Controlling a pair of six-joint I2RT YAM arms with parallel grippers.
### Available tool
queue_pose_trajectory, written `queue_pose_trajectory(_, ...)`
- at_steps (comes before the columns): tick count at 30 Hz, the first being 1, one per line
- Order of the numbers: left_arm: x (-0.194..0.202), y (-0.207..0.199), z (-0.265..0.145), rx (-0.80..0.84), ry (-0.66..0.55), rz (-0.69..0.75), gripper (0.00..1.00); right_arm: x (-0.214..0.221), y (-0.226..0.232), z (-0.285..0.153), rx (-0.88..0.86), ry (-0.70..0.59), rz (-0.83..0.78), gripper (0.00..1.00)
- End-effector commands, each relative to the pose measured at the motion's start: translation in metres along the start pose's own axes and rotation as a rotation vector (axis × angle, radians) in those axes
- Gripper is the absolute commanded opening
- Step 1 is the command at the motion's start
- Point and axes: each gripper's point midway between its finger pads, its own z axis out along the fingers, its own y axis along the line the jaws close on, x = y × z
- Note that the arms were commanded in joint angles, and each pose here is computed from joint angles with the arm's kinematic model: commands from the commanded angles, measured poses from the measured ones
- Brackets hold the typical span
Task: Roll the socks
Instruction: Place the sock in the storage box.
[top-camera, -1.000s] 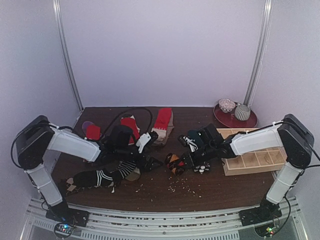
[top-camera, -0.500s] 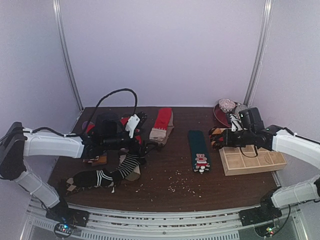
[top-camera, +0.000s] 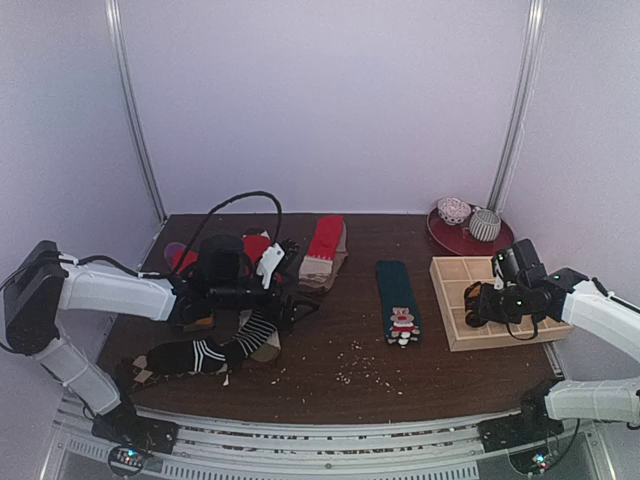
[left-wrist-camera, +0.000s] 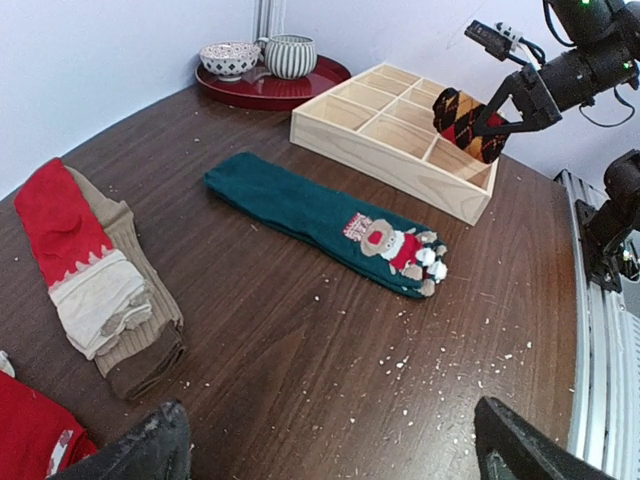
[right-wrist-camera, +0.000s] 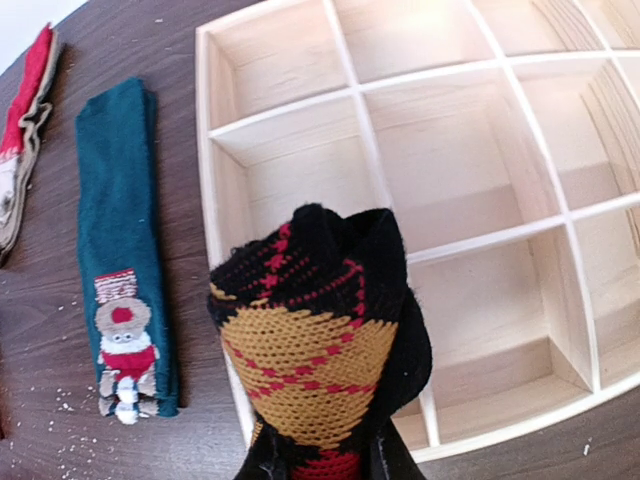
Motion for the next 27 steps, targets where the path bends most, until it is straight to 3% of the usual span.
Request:
queue_pose_trajectory(1,-0.013,-0.009,0.001,0.064,-0.062,0.002,0.98,0.004,-0.023,0.001,0.121,0.012,0.048,0.00)
queue_pose_trajectory(12,-0.006,-0.020,0.005,0.141,-0.055,-0.009,0.98,0.023,-0.033,0.015,0.152,0.045,0.153,0.00)
queue_pose_trajectory(18,-0.008,-0.026,0.002,0.169,-0.060,-0.007,0.98,0.021,-0.031,0.022,0.182,0.089,0.087,0.00)
queue_pose_trajectory(24,-0.008,-0.027,-0.004,0.165,-0.075,0.009,0.98,-0.012,-0.003,0.018,0.114,0.087,-0.153,0.00)
queue_pose_trajectory(27,-0.005,-0.025,-0.001,0.162,-0.065,0.007,0.98,-0.031,0.011,0.013,0.053,0.055,-0.171,0.00)
